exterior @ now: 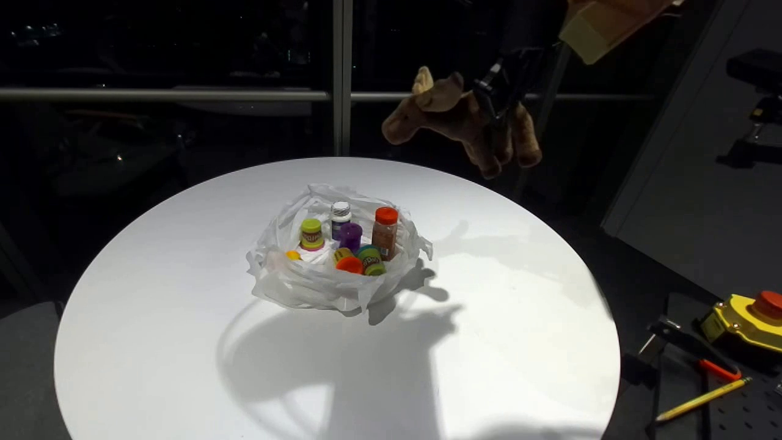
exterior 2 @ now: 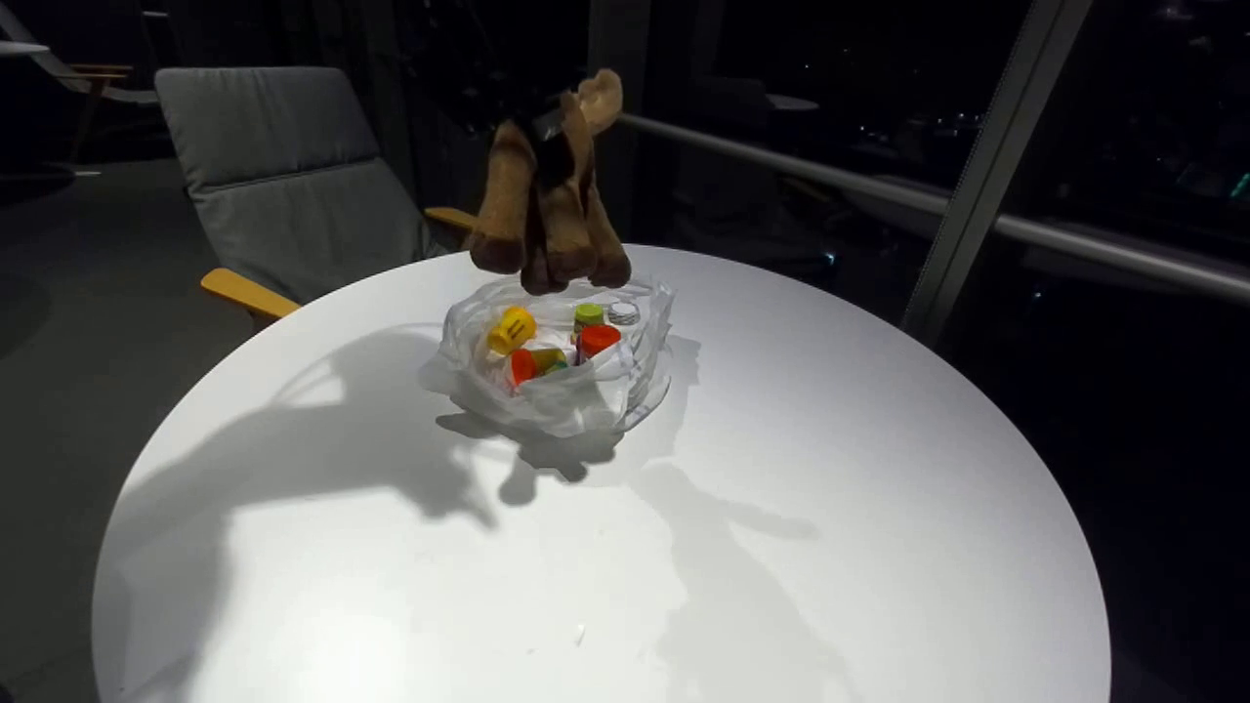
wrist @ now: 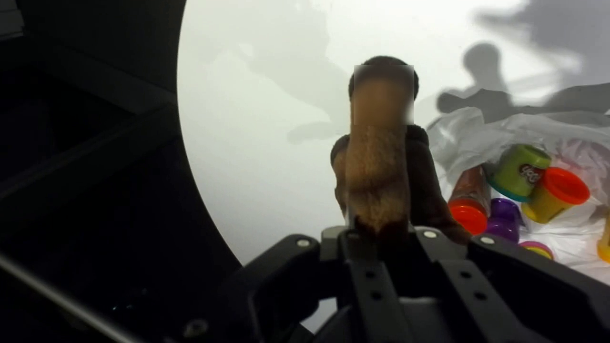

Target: Pick up all the objects on the table and put them on the plastic

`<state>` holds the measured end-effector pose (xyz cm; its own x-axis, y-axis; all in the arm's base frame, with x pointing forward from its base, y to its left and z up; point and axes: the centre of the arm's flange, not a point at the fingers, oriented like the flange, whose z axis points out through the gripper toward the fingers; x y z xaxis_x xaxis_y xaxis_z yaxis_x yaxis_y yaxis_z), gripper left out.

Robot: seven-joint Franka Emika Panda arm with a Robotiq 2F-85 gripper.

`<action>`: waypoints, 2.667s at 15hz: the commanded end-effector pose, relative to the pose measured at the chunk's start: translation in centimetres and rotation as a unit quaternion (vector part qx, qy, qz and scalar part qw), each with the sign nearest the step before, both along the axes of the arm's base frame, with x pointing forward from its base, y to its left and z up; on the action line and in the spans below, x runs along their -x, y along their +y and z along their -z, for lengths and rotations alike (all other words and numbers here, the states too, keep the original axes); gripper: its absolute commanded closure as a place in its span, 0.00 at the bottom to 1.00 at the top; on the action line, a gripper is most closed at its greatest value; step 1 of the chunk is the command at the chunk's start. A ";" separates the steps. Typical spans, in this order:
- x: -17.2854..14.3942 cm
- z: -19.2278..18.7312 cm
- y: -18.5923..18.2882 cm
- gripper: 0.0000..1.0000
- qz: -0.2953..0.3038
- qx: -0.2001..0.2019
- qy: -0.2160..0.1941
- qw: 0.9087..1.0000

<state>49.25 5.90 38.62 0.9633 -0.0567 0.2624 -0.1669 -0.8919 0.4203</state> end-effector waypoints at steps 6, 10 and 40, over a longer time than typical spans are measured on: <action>-12.2 9.8 5.8 0.95 -0.050 -0.085 0.048 0.994; -16.1 12.9 6.0 0.96 -0.011 -0.094 0.033 0.995; -2.6 5.9 6.7 0.00 -0.009 -0.041 0.063 0.997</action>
<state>58.50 12.92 30.34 0.9872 -0.0553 0.1498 -0.1034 -0.9363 0.3358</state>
